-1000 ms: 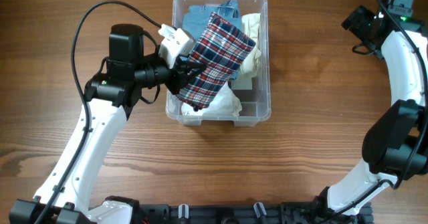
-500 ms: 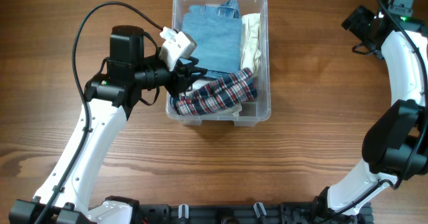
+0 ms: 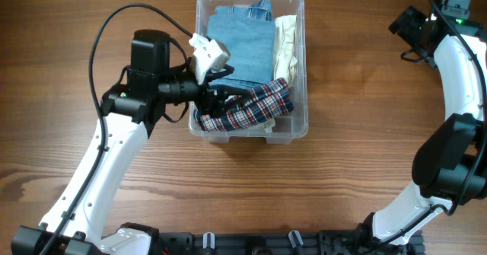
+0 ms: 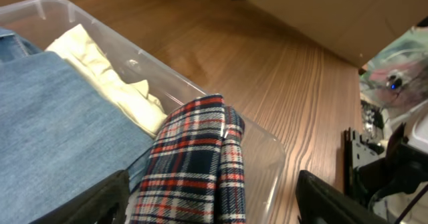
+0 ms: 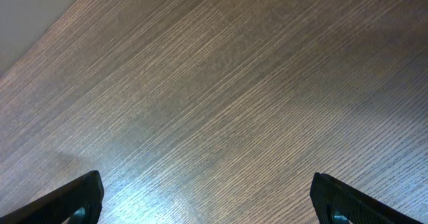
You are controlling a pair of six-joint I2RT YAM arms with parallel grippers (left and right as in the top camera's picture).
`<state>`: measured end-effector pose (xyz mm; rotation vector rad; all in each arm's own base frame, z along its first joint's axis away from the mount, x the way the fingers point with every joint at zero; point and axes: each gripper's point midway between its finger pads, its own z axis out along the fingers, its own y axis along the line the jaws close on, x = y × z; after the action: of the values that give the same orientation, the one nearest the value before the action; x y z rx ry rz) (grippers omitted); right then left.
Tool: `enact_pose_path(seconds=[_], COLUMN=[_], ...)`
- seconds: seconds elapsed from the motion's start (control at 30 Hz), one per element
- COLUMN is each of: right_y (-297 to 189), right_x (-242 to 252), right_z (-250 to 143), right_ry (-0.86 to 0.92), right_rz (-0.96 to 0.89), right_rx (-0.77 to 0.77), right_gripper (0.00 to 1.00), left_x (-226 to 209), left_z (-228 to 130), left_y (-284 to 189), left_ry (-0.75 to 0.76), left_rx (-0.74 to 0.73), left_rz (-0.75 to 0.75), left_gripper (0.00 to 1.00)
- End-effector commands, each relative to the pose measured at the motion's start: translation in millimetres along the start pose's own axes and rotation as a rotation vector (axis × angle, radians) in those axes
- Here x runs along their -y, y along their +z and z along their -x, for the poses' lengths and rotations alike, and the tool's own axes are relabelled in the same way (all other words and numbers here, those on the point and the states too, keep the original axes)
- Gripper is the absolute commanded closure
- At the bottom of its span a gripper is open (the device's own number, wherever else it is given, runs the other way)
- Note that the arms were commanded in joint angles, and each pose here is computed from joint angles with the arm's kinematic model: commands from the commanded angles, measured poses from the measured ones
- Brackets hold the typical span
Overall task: Pack container
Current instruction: 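Press and tuck the plaid cloth into the bin with the left gripper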
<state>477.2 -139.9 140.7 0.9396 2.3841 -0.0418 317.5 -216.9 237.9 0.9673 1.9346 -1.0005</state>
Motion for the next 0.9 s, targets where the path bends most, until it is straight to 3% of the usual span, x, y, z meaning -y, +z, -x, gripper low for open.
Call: enact_pose_path(seconds=[0.0,0.07,0.1,0.2,0.3,0.43,0.53,0.63,0.87], right_y=[6.9,6.9,6.9,6.9,6.7,6.9,6.9,6.9,6.9], right_x=[-0.2,-0.2,-0.2,-0.2,-0.2,-0.2,-0.2,-0.2,-0.2], right_z=[-5.4,-5.4,-5.4,-5.4,-5.4,-5.4,-5.4,-5.4,-5.4], right_ry=[-0.002,-0.002,-0.002,-0.002,-0.002,-0.002,-0.002,-0.002,-0.002], right_rz=[-0.005,-0.005,-0.005,-0.005,-0.004,-0.005,-0.005,-0.005,-0.005], right_rx=[-0.016,-0.016,-0.016,-0.016,-0.016,-0.016,-0.016,-0.016,-0.016], right_gripper=[0.0,0.0,0.0,0.0,0.0,0.0,0.0,0.0,0.0], left_x=[-7.6,-20.8,-26.4,-42.9,-36.6,-11.5,27.7,37.7,30.3], left_z=[13.6,24.2,27.4,27.6,14.2,-5.8,-12.8,-3.4,-48.5], left_y=[-9.2,-23.4,-33.6,-71.5,-98.9,-97.4,-75.8,-67.9,-55.3], left_ry=[0.009,-0.057,-0.088,-0.249,-0.385,-0.413,-0.424,-0.413,-0.656], left_rx=[0.012,0.023,0.023,0.049,0.057,-0.024,-0.082,-0.055,-0.166], left_rz=[0.103,0.24,0.318,0.576,0.72,0.709,0.529,0.474,0.717], left_gripper=[0.12,0.13,0.2,0.66,0.94,0.96,0.96,0.96,0.96])
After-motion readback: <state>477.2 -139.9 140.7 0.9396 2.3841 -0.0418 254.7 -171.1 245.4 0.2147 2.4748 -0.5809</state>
